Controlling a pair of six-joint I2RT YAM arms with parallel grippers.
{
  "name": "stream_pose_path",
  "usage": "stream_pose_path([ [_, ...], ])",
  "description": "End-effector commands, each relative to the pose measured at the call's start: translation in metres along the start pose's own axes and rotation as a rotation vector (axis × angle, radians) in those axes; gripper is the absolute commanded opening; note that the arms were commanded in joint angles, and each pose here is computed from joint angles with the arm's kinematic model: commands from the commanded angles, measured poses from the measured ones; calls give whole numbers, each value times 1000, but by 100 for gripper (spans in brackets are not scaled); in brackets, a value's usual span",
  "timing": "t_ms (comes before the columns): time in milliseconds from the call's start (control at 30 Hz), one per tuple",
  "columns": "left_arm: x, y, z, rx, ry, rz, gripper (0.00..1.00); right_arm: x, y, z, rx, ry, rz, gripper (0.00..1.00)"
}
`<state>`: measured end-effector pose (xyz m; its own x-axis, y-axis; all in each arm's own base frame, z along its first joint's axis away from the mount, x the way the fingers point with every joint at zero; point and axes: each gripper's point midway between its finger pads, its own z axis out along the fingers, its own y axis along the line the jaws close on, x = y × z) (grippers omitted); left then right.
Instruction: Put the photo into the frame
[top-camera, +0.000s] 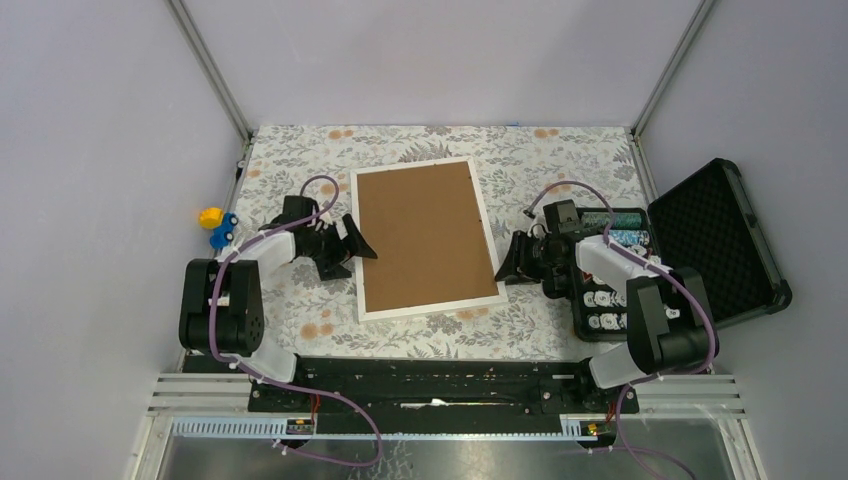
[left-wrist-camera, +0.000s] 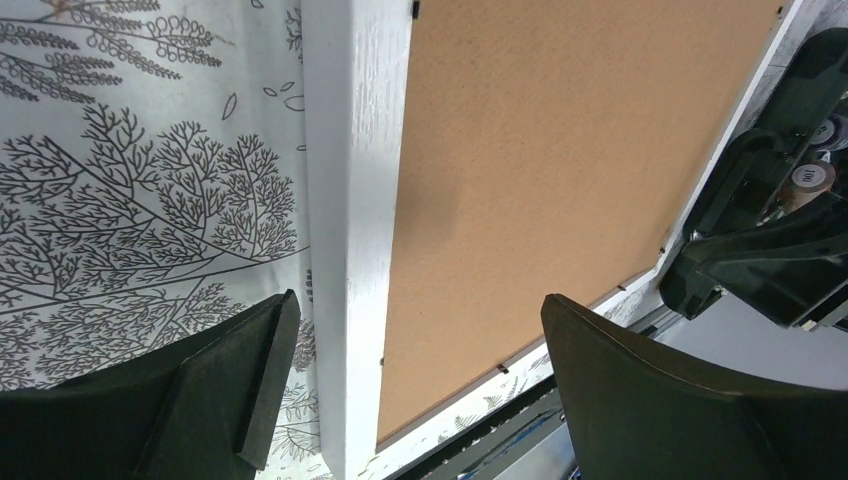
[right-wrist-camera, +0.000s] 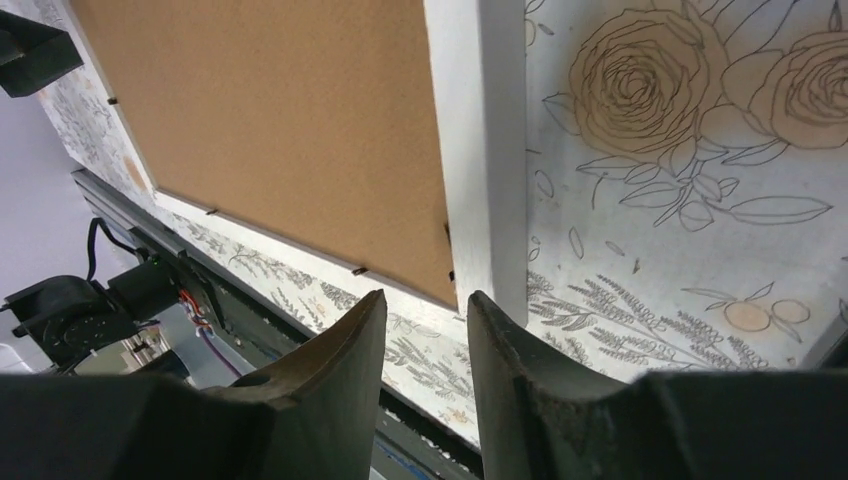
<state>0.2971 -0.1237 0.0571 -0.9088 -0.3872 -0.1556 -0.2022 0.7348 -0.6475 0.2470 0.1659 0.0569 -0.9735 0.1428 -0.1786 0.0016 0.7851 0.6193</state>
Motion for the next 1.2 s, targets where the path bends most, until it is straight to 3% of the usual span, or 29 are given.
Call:
stream_pose_path([
  [0,-2,-8,2,45,-10,57,99,-10,-5,9,1,-46,-28,42],
  [167,6,-4,8,36,16,59,98,-8,-20,11,72,-43,-25,32],
  [867,4,-5,10,40,17,64,98,23,-29,30,86,73,-23,32],
  [1167,19,-11,18,112,71,13,98,34,-29,42,132,87,-25,33],
])
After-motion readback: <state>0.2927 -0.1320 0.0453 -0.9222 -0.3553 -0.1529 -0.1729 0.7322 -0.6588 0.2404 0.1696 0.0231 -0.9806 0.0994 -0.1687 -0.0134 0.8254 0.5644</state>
